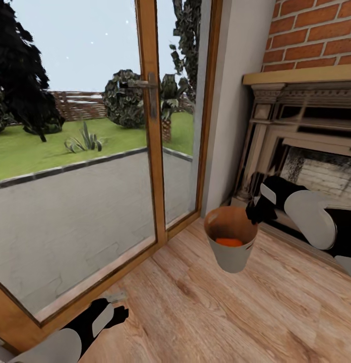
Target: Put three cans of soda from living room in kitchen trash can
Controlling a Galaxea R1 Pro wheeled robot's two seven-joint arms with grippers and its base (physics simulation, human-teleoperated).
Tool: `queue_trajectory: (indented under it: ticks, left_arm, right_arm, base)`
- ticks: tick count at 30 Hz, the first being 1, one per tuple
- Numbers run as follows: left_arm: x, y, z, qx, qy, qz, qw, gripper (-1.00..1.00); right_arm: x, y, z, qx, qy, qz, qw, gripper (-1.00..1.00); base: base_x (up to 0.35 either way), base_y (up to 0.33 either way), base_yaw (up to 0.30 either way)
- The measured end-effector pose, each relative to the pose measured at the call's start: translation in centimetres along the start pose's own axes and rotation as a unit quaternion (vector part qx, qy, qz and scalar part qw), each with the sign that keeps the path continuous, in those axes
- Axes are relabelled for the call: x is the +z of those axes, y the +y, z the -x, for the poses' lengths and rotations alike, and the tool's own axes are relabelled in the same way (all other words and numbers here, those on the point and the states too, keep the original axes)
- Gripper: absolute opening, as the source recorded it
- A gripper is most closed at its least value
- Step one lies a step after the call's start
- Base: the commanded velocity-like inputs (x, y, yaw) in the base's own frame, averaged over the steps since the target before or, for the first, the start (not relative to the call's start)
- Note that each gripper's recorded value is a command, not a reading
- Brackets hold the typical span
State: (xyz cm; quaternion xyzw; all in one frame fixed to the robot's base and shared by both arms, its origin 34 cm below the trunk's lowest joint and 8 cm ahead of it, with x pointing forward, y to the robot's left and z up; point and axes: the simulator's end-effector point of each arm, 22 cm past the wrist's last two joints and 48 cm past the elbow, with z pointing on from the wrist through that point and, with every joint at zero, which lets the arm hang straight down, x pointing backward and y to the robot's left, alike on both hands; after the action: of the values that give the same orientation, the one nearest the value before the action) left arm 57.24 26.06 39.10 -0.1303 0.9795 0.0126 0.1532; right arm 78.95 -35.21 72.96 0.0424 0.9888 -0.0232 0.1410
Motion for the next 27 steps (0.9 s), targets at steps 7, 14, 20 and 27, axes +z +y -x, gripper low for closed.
queue_trajectory:
  ticks: [7,14,20,27]
  left_arm:
    - [1.3,-0.2,-0.8,-0.001,0.001,-0.002,1.0000,1.00]
    - [3.2,0.8,-3.5,0.000,0.019,0.006,0.9998,1.00]
    - [4.6,-0.6,-5.8,0.000,0.035,-0.013,0.9993,1.00]
    - [4.9,-2.6,-7.0,0.002,0.040,-0.031,0.9987,1.00]
  right_arm:
    - [1.3,-0.9,-0.7,-0.012,0.001,-0.022,0.9997,-1.00]
    - [2.7,-0.1,-1.4,-0.004,0.000,-0.005,1.0000,-1.00]
    - [3.8,-0.6,-2.1,-0.009,0.001,-0.017,0.9998,-1.00]
    - [4.2,-0.3,-2.3,-0.006,0.000,-0.010,0.9999,-1.00]
  base:
    - [0.000,0.000,0.000]
    - [0.000,0.000,0.000]
    - [0.000,0.000,0.000]
    - [0.000,0.000,0.000]
